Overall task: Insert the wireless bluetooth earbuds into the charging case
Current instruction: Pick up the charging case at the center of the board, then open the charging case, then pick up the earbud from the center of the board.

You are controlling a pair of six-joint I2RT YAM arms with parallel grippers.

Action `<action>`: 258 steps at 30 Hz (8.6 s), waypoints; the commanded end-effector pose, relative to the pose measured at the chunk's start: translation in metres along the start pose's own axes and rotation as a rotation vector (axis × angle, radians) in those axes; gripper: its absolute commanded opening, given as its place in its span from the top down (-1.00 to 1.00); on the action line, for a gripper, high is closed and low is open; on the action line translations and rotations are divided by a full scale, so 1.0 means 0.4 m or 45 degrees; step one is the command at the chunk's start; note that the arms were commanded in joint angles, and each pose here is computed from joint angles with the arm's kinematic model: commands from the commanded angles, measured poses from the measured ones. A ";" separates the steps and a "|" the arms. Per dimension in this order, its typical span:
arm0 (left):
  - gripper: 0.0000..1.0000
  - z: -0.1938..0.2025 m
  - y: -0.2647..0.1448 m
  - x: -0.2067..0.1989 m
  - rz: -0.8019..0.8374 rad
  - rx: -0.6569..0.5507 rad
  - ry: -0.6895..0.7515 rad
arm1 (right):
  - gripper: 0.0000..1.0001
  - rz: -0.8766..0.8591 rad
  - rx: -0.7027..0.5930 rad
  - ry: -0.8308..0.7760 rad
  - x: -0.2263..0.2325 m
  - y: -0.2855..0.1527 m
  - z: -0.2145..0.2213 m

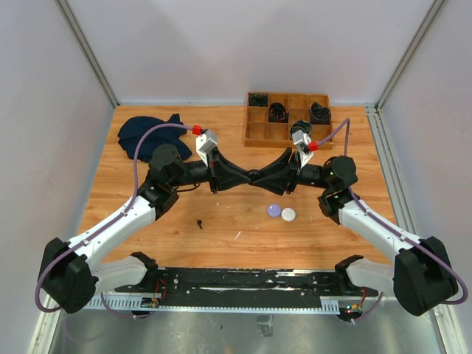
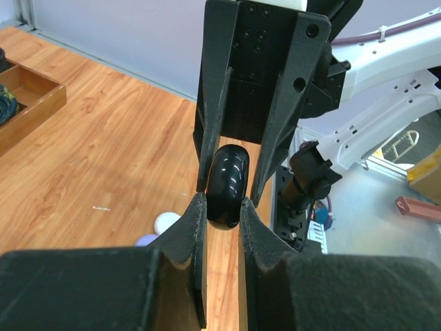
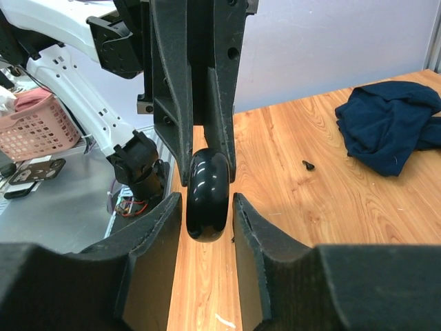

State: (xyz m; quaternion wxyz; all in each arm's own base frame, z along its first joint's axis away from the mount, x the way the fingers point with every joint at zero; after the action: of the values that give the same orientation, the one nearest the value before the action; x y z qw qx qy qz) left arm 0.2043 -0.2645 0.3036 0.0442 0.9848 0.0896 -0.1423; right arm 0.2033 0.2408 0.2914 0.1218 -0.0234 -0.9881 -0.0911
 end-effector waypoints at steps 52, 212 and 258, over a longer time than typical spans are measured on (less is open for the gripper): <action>-0.49 -0.029 -0.005 0.008 -0.157 0.032 0.081 | 0.84 -0.103 0.059 -0.148 0.054 0.044 -0.004; -0.59 -0.103 -0.077 0.005 -0.438 -0.109 0.079 | 0.81 -0.036 0.098 -0.247 0.050 0.042 0.039; -0.26 0.504 -0.352 0.170 -1.812 0.811 -0.873 | 0.82 0.075 0.066 -0.520 0.021 0.007 0.232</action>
State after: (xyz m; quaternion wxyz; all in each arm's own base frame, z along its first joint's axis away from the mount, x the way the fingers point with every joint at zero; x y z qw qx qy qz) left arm 0.1830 -0.1383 0.0870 -0.2962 0.5753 0.6091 -0.4586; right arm 0.1778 0.2566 0.1979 -0.0464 -0.0736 -0.9956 -0.0353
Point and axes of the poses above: each gripper's point midway between its finger pads, its own y axis out along the fingers, its own x axis along the line the jaws close on, z = x × y, the point moved 4 cm from there along -y, back along the fingers, and after that the axes turned 2 degrees about y, right-handed, at the moved point
